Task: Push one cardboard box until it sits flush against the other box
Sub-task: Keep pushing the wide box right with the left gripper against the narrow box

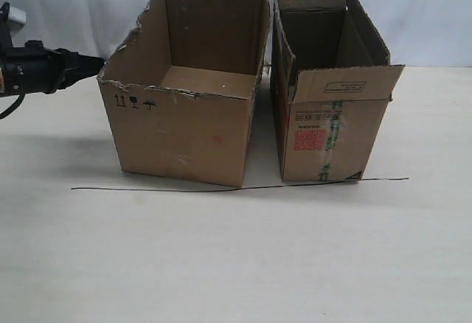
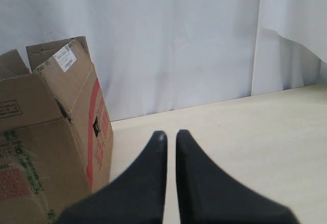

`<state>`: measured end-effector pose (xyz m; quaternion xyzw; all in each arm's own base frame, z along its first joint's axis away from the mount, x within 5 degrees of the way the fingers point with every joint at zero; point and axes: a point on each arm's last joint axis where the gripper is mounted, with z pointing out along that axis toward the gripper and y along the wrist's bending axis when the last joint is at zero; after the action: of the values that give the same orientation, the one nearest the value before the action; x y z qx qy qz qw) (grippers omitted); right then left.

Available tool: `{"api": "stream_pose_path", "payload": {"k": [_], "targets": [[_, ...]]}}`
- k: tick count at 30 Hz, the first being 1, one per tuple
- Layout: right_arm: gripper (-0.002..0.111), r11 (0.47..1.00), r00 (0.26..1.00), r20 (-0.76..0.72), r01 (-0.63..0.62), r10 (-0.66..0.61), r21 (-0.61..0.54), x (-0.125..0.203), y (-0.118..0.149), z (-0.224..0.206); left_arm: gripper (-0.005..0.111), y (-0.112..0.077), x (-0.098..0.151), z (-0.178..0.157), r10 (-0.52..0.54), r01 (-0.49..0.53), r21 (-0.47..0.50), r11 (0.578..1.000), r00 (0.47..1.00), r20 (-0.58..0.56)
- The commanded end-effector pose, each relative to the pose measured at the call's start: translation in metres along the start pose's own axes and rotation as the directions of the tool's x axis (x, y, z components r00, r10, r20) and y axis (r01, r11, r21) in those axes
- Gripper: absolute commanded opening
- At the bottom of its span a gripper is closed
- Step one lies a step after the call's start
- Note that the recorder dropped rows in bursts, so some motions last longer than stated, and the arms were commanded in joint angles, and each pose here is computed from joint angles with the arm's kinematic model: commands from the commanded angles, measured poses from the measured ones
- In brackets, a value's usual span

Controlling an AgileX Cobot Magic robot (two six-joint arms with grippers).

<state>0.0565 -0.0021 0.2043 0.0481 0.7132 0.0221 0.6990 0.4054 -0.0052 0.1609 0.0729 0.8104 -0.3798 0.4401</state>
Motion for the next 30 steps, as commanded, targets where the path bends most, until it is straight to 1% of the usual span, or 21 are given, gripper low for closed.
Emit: {"api": "stream_pose_path", "payload": {"k": [1, 5, 10, 13, 24, 30], "targets": [[0.005, 1.0, 1.0, -0.002, 0.006, -0.006, -0.001, 0.001, 0.0, 0.0, 0.0, -0.002, -0.003, 0.007, -0.042, 0.036, 0.117, 0.993, 0.998, 0.044], [0.005, 1.0, 1.0, -0.002, 0.006, -0.006, -0.001, 0.001, 0.0, 0.0, 0.0, -0.009, 0.002, 0.017, -0.045, 0.041, 0.137, 0.99, 0.999, 0.028], [0.005, 1.0, 1.0, -0.002, 0.006, -0.006, -0.001, 0.001, 0.0, 0.0, 0.0, -0.026, 0.007, 0.033, -0.034, 0.032, 0.169, 0.985, 0.999, 0.008], [0.005, 1.0, 1.0, -0.002, 0.006, -0.006, -0.001, 0.001, 0.0, 0.0, 0.0, -0.032, 0.008, 0.038, -0.04, 0.037, 0.179, 0.983, 0.999, 0.013], [0.005, 1.0, 1.0, -0.002, 0.006, -0.006, -0.001, 0.001, 0.0, 0.0, 0.0, -0.033, 0.007, 0.038, -0.05, 0.045, 0.179, 0.983, 0.998, 0.024], [0.005, 1.0, 1.0, -0.002, 0.006, -0.006, -0.001, 0.001, 0.0, 0.0, 0.0, -0.033, 0.006, 0.038, -0.079, 0.073, 0.181, 0.981, 0.997, 0.023]]}}
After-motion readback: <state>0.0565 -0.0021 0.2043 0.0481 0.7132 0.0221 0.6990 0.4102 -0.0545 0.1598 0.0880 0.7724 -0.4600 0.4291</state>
